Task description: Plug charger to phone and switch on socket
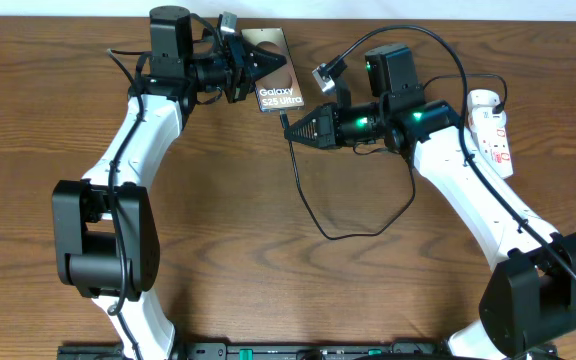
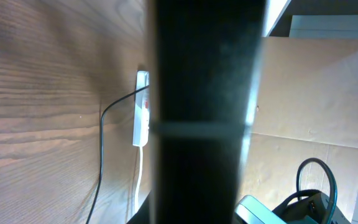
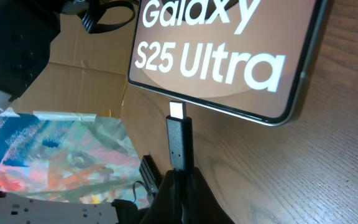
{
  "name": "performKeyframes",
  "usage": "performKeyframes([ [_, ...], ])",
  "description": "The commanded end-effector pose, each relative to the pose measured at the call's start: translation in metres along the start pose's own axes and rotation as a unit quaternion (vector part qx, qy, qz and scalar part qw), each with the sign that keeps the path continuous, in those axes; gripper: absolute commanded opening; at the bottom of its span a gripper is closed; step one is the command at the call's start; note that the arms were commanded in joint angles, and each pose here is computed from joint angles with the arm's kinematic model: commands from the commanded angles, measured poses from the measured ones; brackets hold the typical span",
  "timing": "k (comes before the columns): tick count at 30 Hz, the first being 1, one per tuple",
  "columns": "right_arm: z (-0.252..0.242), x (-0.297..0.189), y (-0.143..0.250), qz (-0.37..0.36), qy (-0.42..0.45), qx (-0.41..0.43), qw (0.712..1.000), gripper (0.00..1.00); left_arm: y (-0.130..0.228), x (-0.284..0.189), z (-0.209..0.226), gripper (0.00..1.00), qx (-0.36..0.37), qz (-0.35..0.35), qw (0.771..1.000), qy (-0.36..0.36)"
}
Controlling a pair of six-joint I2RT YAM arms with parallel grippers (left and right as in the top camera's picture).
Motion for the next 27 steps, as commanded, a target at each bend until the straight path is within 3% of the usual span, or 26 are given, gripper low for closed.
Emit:
performKeyframes([
  [1,-0.0028,0.0015,0.0017,0.003,-0.001,0.005,1.000,0.01,0.0058,-0.0006,-0.0083,0.07,0.011,0.020,1.000,0.009],
  [27,-0.0081,-0.0030,-0.0002,-0.002,0.006,0.010,1.000,0.01,0.0087,-0.0010,-0.0088,0.07,0.025,0.031,0.999,0.012],
])
Point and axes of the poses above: each gripper's point midway between its finger pads, its own x axis out along the fingers, its own z axis along the line the jaws close on, y = z × x, the point moved 3 cm from there along -x, back along the fingers, and after that the axes turned 15 degrees about -x, right-handed, at the moved point
